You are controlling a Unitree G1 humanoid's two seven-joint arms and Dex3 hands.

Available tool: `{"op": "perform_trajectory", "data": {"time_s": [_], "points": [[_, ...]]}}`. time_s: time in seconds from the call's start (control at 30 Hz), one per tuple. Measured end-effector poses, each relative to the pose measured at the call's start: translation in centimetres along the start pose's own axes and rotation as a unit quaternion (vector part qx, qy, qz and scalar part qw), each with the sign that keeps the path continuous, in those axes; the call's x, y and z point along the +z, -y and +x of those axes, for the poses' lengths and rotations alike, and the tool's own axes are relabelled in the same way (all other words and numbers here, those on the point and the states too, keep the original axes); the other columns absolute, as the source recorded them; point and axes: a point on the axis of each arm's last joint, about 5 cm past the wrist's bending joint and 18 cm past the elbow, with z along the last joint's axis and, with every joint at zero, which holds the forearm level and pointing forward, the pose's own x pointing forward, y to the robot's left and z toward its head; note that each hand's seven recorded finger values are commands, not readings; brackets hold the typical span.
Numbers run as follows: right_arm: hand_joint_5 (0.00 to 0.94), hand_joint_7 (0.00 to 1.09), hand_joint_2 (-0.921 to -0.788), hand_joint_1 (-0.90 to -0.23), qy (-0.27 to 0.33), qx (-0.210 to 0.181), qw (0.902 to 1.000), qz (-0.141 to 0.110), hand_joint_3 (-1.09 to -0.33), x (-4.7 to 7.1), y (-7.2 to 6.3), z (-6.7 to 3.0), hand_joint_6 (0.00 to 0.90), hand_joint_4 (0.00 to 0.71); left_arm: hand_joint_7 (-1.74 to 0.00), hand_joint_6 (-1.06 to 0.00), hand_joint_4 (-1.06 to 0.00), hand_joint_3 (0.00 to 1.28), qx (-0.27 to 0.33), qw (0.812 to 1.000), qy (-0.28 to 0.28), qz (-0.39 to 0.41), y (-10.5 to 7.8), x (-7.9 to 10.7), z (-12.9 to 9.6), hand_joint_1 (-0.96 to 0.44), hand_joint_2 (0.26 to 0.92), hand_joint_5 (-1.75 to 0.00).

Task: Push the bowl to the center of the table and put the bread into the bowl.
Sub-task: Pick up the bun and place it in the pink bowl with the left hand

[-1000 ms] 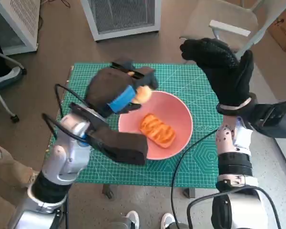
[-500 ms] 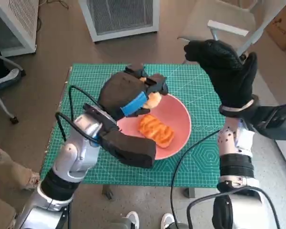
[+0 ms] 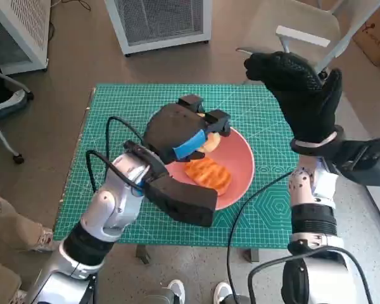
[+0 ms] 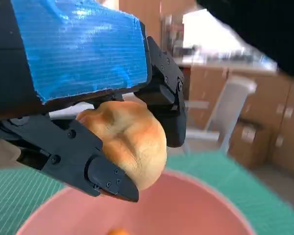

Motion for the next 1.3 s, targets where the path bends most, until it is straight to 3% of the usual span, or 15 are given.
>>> {"op": "perform_trajectory", "data": {"time_s": [0.6, 0.67, 0.87, 0.9, 0.93, 1.0, 1.1, 1.3], "points": [[0.002, 0.59, -0.921, -0.633, -0.002, -0.002, 1.0000, 0.002, -0.653, 0.1, 0.1, -0.12, 0.024, 0.241, -1.14, -0.57, -0.77, 0.06, -0.037, 0.999, -0.024, -0.011, 1.1, -0.4, 0.7, 0.00, 0.920, -1.16], [0.002, 0.59, -0.921, -0.633, -0.003, -0.002, 1.0000, 0.002, -0.651, 0.1, 0.1, -0.11, 0.025, 0.241, -1.31, -0.46, -0.59, 0.18, -0.041, 0.999, -0.028, -0.020, 1.3, -0.5, 0.7, 0.00, 0.921, -1.28], [0.002, 0.58, -0.921, -0.633, -0.002, -0.002, 1.0000, 0.002, -0.649, 0.1, 0.1, -0.06, 0.028, 0.241, -1.42, -0.38, -0.48, 0.26, -0.049, 0.997, -0.034, -0.047, 1.4, -0.6, 0.8, 0.00, 0.921, -1.37], [0.002, 0.58, -0.921, -0.633, -0.002, -0.001, 1.0000, 0.002, -0.649, 0.1, 0.1, -0.05, 0.028, 0.241, -1.26, -0.31, -0.38, 0.25, -0.049, 0.997, -0.034, -0.050, 1.4, -0.6, 0.8, -0.10, 0.899, -1.16], [0.002, 0.58, -0.921, -0.633, -0.002, -0.001, 1.0000, 0.002, -0.648, 0.2, 0.1, -0.04, 0.029, 0.241, -0.94, -0.24, -0.28, 0.18, -0.052, 0.996, -0.034, -0.061, 1.3, -0.7, 0.9, -0.23, 0.891, -0.77], [0.002, 0.58, -0.921, -0.633, -0.001, -0.002, 1.0000, 0.002, -0.647, 0.2, 0.1, -0.01, 0.029, 0.241, -0.48, -0.24, -0.20, 0.08, -0.057, 0.994, -0.037, -0.086, 1.3, -0.8, 0.9, -0.37, 0.904, -0.32], [0.002, 0.58, -0.921, -0.634, -0.001, -0.003, 1.0000, 0.002, -0.647, 0.2, 0.1, 0.02, 0.030, 0.241, -0.24, -0.24, -0.15, 0.04, -0.061, 0.992, -0.038, -0.108, 1.2, -0.8, 0.9, -0.48, 0.913, -0.10], [0.001, 0.57, -0.921, -0.635, -0.001, -0.003, 1.0000, 0.003, -0.646, 0.2, 0.1, 0.05, 0.031, 0.241, -0.10, -0.21, -0.09, 0.07, -0.067, 0.992, -0.026, -0.107, 1.3, -1.2, 0.8, -0.62, 0.920, -0.01]]}}
